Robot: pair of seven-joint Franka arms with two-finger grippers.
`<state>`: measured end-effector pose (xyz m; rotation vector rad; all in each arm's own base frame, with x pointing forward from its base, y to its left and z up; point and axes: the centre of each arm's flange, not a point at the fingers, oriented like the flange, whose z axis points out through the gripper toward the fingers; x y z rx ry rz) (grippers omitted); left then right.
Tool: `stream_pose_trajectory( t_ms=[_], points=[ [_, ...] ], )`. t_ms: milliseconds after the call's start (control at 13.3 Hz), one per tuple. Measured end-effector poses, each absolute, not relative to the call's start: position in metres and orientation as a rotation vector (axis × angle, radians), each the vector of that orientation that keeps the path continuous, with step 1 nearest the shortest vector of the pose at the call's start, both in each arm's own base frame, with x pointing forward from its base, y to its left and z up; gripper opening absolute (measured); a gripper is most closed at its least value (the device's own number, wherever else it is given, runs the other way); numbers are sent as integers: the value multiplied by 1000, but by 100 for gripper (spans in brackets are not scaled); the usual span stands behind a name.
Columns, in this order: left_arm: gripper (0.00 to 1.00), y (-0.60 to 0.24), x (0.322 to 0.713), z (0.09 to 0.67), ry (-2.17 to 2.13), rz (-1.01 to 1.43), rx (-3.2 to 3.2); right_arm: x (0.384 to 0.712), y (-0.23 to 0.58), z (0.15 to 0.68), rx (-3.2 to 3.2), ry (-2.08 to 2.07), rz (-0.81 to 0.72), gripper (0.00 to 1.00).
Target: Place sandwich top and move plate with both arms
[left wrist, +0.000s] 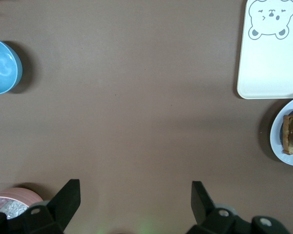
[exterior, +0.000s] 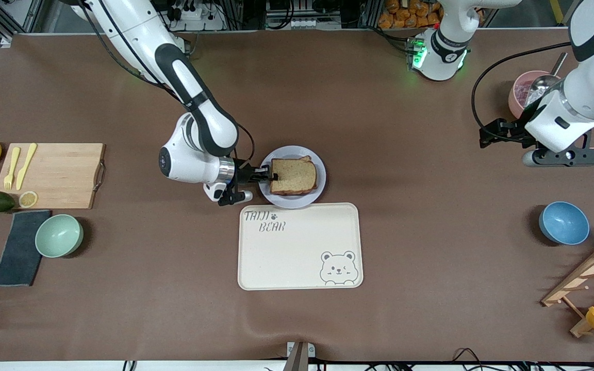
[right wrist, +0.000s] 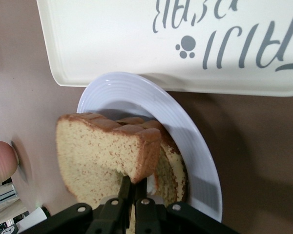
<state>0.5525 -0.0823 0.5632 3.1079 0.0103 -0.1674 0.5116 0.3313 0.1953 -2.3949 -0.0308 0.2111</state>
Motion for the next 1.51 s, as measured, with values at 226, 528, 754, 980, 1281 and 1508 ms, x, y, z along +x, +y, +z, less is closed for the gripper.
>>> stream_pose_trajectory(
  t_ms=[226, 528, 754, 980, 1281, 1508],
  points=[
    [100, -82, 553, 563, 11, -167, 3108, 511, 333, 195, -2393, 28, 233, 21],
    [100, -82, 553, 563, 12, -167, 3108, 512, 335, 197, -2392, 70, 244, 64],
    [100, -81, 553, 563, 13, -167, 3108, 515, 335, 202, -2389, 85, 237, 95],
    [100, -78, 553, 563, 21, -167, 3108, 521, 332, 210, -2386, 92, 216, 100],
    [100, -38, 558, 556, 183, -202, 2964, 540, 312, 240, -2430, 104, 158, 100],
    [100, -19, 563, 534, 252, -263, 2889, 564, 269, 260, -2454, 105, 149, 100]
  ],
)
